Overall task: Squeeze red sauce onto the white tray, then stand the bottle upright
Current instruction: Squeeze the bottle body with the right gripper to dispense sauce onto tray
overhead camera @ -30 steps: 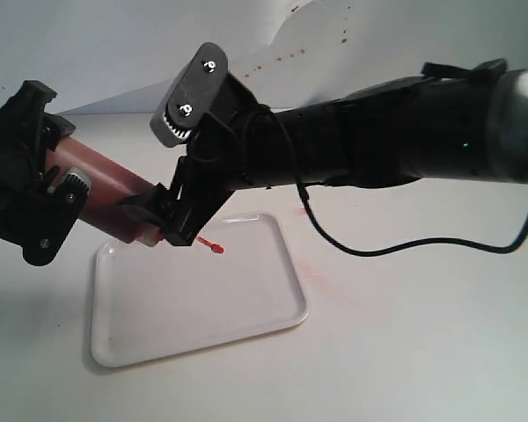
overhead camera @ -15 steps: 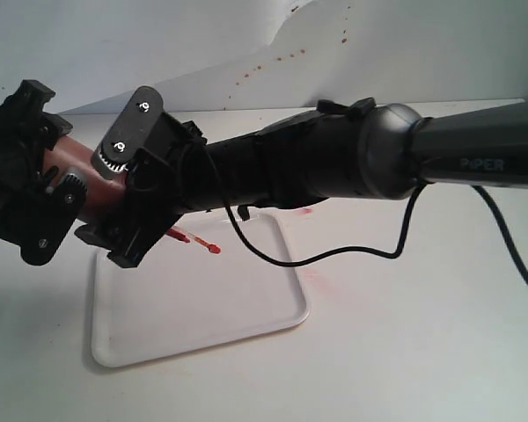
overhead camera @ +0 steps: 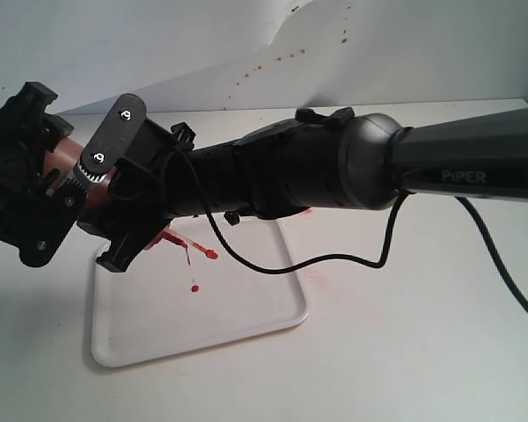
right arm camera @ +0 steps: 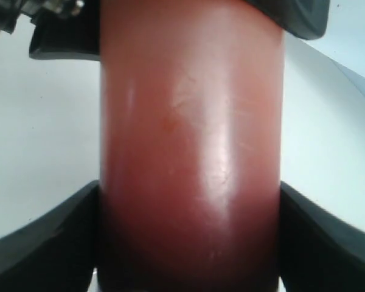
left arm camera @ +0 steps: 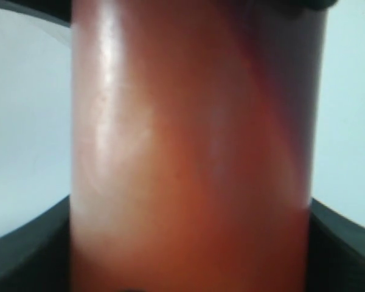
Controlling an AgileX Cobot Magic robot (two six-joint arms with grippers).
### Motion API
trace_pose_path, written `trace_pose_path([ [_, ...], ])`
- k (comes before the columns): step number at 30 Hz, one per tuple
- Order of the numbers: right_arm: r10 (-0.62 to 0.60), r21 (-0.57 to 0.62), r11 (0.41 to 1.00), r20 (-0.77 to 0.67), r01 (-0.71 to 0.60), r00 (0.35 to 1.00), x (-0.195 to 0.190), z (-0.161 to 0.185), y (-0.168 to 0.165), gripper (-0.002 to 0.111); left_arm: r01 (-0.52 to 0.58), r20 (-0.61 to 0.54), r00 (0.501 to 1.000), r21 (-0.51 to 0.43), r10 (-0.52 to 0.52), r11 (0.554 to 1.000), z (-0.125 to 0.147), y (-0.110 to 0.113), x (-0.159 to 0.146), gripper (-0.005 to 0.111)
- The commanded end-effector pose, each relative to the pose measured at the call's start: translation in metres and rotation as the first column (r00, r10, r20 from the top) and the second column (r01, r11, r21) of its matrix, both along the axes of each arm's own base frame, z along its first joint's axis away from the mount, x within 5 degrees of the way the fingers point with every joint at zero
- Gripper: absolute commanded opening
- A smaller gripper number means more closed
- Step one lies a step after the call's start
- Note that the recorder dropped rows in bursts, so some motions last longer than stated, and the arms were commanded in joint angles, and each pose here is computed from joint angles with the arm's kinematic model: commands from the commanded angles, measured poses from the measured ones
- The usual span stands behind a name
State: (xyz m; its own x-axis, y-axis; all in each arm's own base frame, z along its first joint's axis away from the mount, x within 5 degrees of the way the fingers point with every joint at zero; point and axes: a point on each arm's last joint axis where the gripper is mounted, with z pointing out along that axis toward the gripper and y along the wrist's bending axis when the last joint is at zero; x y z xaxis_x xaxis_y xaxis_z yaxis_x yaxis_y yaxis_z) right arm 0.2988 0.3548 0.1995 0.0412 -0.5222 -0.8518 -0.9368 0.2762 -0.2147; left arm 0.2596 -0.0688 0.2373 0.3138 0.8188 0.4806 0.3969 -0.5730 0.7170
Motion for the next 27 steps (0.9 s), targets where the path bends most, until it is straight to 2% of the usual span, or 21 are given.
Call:
trace_pose_path([
  [1, 0.003, -0.007, 1.0, 0.004, -0.003, 1.0, -0.0013, -0.0018, 0.0022, 0.0, -0.024, 0.031, 0.999, -0.031, 0.025, 0.999, 0.0089, 0.0001, 0.0006, 0.0],
  [12, 0.004, -0.008, 1.0, 0.006, -0.004, 1.0, -0.0013, -0.0018, 0.0022, 0.0, -0.024, 0.031, 0.999, -0.031, 0.025, 0.999, 0.0089, 0.0001, 0.0006, 0.0],
  [14, 0.004, -0.008, 1.0, 0.006, -0.004, 1.0, -0.0013, -0.0018, 0.0022, 0.004, -0.024, 0.031, 0.999, -0.031, 0.025, 0.999, 0.0089, 0.0001, 0.0006, 0.0],
  [16, 0.009, -0.011, 1.0, 0.013, -0.009, 1.0, -0.0013, -0.0018, 0.0022, 0.015, -0.024, 0.031, 0.999, -0.031, 0.025, 0.999, 0.0089, 0.0001, 0.0006, 0.0],
  [18, 0.025, -0.023, 0.999, 0.039, -0.024, 0.999, -0.0013, -0.0018, 0.0022, 0.035, -0.024, 0.031, 0.999, -0.031, 0.025, 0.999, 0.0089, 0.0001, 0.0006, 0.0],
  [19, 0.024, -0.026, 0.999, 0.044, -0.023, 0.999, -0.0011, -0.0019, 0.002, 0.053, -0.024, 0.031, 0.999, -0.031, 0.025, 0.999, 0.0089, 0.0001, 0.0006, 0.0],
  [22, 0.007, -0.032, 0.999, 0.054, -0.005, 0.999, 0.001, -0.001, 0.0015, 0.1, -0.024, 0.031, 0.999, -0.031, 0.025, 0.999, 0.0089, 0.0001, 0.0006, 0.0],
  [23, -0.01, -0.039, 0.999, 0.059, 0.013, 0.998, 0.0025, -0.0014, 0.0006, 0.105, -0.024, 0.031, 0.999, -0.031, 0.025, 0.999, 0.0089, 0.0001, 0.0006, 0.0],
  [27, -0.045, -0.054, 0.997, 0.069, 0.049, 0.997, 0.0054, -0.0021, -0.0013, 0.105, -0.024, 0.031, 0.999, -0.031, 0.025, 0.999, 0.0089, 0.0001, 0.0006, 0.0],
])
